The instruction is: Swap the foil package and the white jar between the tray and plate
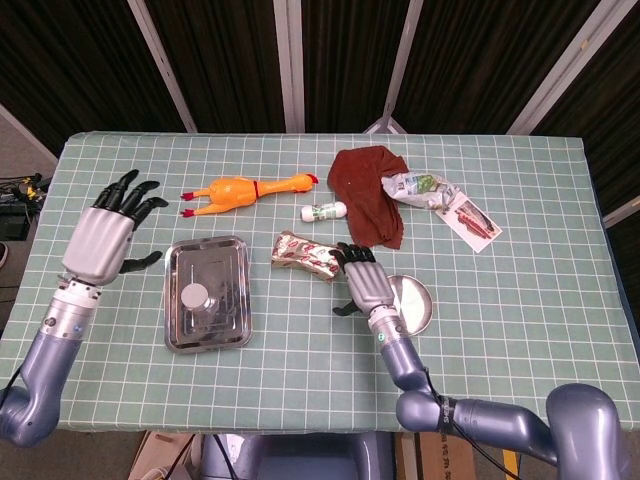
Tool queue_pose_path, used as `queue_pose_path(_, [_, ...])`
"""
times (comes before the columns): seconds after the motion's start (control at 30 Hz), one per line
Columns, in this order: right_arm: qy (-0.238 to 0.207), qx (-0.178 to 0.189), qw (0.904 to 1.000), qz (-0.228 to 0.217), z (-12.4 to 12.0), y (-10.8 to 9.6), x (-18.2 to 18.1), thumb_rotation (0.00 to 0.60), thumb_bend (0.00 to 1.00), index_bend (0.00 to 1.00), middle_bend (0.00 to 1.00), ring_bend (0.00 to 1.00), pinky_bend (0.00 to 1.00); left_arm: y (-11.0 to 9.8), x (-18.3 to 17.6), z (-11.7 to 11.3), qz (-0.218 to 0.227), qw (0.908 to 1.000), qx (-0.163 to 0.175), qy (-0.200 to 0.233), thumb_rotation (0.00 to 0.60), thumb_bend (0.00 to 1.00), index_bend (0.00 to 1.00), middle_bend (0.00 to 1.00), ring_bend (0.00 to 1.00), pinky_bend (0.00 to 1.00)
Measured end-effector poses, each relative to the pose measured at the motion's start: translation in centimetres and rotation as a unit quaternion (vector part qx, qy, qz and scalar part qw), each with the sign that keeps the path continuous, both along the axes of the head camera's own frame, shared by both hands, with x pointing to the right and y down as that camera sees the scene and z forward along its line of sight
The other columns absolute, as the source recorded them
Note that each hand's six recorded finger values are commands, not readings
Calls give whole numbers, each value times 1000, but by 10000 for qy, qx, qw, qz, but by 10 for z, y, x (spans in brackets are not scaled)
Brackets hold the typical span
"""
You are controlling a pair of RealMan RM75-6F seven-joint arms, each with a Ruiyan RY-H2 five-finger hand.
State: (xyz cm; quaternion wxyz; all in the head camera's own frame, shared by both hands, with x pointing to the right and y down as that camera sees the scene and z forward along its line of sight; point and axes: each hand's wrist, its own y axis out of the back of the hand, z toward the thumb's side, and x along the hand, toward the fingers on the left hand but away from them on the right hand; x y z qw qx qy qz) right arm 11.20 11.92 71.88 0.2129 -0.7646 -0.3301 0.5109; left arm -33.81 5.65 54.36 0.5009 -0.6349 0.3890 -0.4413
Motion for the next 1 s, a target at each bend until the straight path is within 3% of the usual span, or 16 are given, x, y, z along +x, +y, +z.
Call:
queue_pose_path(0.23, [-31, 159, 9998, 94, 9, -9, -24, 600, 105, 178, 74, 2, 0, 11, -39, -10, -169, 9974, 425, -563, 600, 181, 295, 145, 52, 166])
queue_pose_path(0.63, [-82, 401, 9982, 441, 12, -38, -41, 600, 105, 246, 137, 141, 0, 16, -63, 1, -242, 9970, 330, -663, 600, 181, 299, 144, 52, 167])
queue_pose_path(1.0, [52, 378, 9976, 576, 31, -42, -40, 600, 104, 290, 214, 228, 0, 18, -67, 2, -246, 9971, 366, -616, 600, 181, 306, 143, 56, 168])
